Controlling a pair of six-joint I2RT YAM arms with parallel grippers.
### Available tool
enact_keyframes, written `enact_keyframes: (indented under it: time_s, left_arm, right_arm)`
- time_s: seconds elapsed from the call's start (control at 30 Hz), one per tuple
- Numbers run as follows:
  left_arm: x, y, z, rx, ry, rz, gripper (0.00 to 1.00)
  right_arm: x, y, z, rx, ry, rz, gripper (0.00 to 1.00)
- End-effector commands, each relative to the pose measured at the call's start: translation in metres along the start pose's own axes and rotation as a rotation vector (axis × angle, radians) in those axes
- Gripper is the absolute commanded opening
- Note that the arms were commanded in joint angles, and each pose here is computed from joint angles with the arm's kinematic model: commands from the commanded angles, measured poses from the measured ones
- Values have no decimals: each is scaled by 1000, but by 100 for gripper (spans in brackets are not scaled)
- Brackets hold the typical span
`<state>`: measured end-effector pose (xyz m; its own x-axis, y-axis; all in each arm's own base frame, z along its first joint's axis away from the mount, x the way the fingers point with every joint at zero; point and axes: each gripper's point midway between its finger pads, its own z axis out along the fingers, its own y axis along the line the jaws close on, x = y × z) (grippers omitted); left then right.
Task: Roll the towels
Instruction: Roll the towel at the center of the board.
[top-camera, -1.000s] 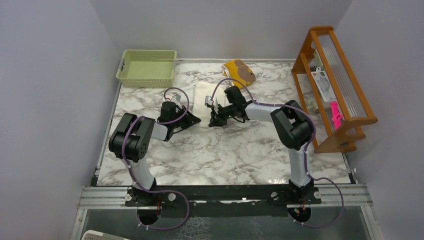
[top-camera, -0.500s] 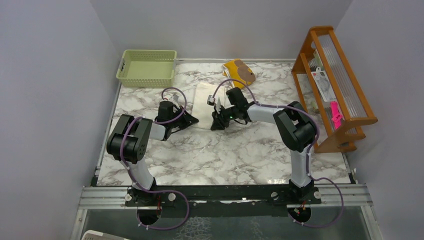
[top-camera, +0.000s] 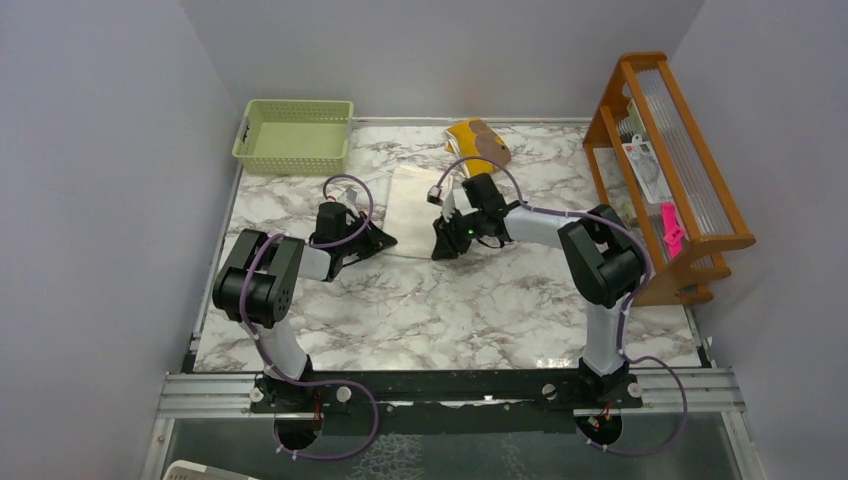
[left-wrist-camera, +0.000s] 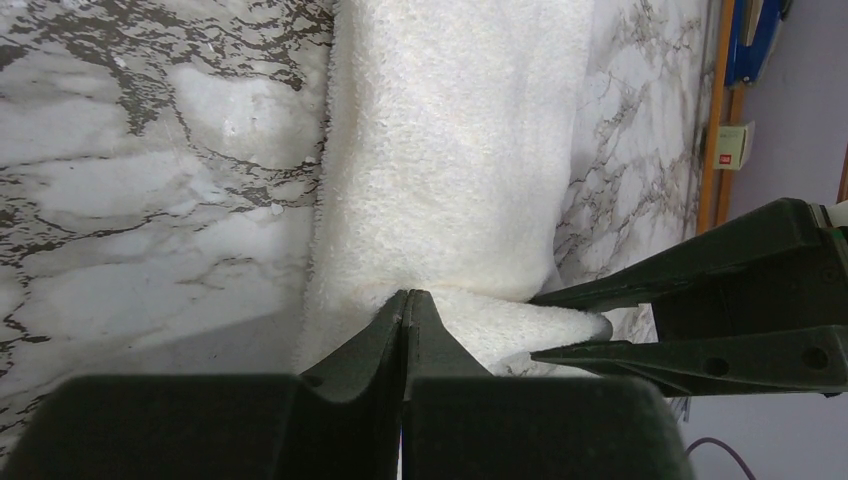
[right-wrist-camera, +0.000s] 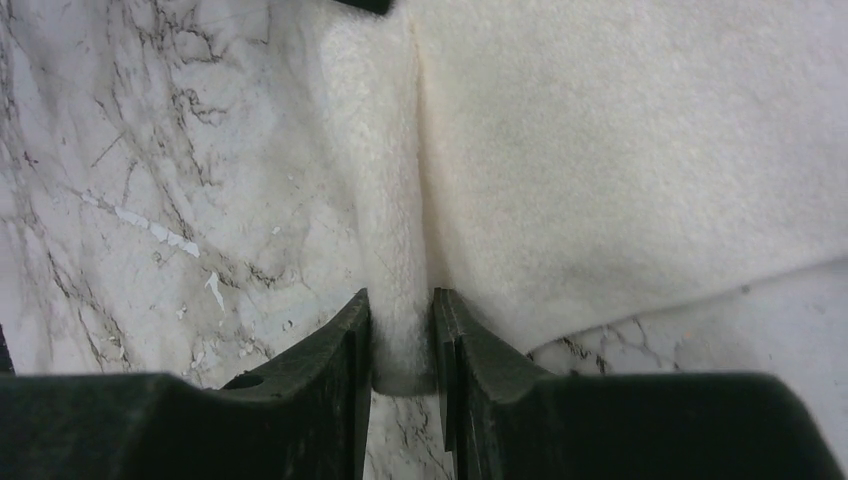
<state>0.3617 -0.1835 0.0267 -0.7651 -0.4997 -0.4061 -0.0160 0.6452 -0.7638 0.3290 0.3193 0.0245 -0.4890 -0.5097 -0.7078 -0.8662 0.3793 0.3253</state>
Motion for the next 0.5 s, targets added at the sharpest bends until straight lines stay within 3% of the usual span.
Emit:
enact_keyframes:
  time_s: [0.0, 0.13, 0.2, 0.23, 0.27, 0.3, 0.33, 0.4, 0.47]
  left_arm:
    - [18, 63, -12, -229, 34, -32, 0]
    - [16, 62, -13, -232, 30, -29, 0]
    - [16, 61, -14, -230, 30, -29, 0]
    - [15, 59, -14, -228, 28, -29, 0]
    - [14, 58, -14, -225, 26, -28, 0]
    - [13, 57, -14, -224, 24, -29, 0]
    - [12, 56, -13, -219, 23, -27, 0]
    - [8, 53, -12, -214, 18, -23, 0]
    - [7, 52, -12, -213, 21, -22, 0]
  right_arm:
    - [53, -20, -28, 144, 151, 181, 29]
    - [-13, -8, -59, 153, -31, 40, 30]
    - [-58, 5, -87, 180, -192, -66, 31]
    - [-81, 12, -103, 202, -299, -108, 37]
    - [-99, 21, -119, 224, -410, -121, 60]
    - [-112, 27, -132, 244, -523, -97, 91]
    - [-123, 34, -142, 238, -621, -62, 99]
    - [-135, 54, -143, 118, -666, -55, 100]
    - [-137, 76, -120, -66, -548, -162, 76]
